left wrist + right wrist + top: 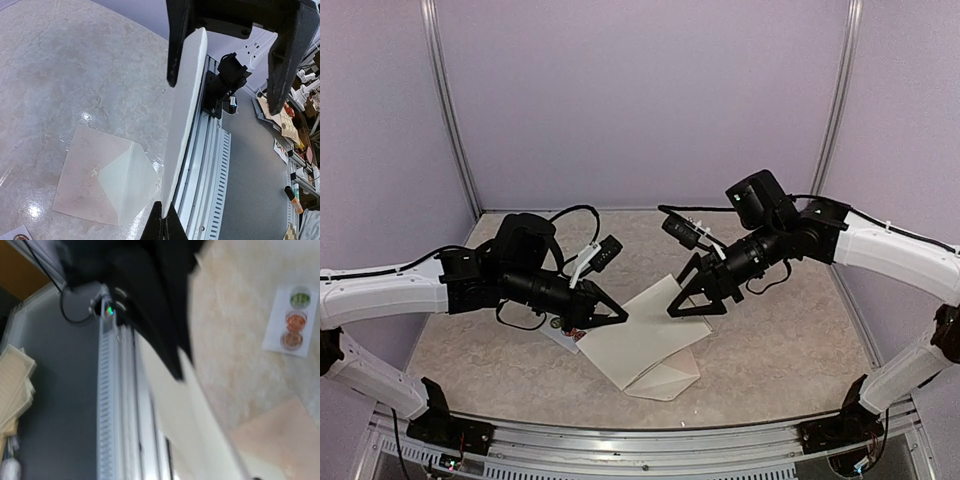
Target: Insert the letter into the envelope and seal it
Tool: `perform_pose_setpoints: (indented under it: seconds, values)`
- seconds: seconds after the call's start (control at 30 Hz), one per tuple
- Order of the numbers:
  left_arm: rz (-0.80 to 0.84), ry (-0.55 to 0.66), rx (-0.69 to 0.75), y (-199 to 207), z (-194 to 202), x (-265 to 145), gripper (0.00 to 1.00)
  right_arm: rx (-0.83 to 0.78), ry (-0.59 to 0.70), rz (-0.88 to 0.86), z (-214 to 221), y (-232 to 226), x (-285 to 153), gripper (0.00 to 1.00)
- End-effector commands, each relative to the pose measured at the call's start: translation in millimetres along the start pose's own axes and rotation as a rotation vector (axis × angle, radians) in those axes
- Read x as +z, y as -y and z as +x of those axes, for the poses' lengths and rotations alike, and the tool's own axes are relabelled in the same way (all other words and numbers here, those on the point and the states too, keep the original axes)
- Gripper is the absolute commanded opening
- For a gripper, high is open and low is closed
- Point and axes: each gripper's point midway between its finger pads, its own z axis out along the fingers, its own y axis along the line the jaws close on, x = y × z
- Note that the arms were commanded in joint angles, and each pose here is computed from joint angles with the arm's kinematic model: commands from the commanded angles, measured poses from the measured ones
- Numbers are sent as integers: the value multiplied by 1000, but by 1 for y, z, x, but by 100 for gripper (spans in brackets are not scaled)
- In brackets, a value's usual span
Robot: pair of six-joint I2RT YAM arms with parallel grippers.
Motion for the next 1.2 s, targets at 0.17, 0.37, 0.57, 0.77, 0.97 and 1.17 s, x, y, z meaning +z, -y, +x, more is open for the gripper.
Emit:
perform_pose_setpoints:
  seconds: [0.17,0.37,0.57,0.77,0.97,1.17]
  values:
    - [-54,108,-11,-4,-21,-10,0,-40,142,-143,-23,-31,-3,68]
    - [-110,147,-50,-19,-25,-13,0,-44,160,-256,-21,-50,15,67]
    - [-132,182,-78,-30,-31,-16,0,-25,132,-333,-13,-59,46,68]
    - [-37,215,-69,-19,-36,-18,0,26,128,-333,-7,-40,72,71]
    - [49,212,-52,-5,-30,-19,0,13,184,-348,-21,-37,77,71]
    - [104,231,-34,5,-30,-23,0,10,194,-364,-25,-36,81,70]
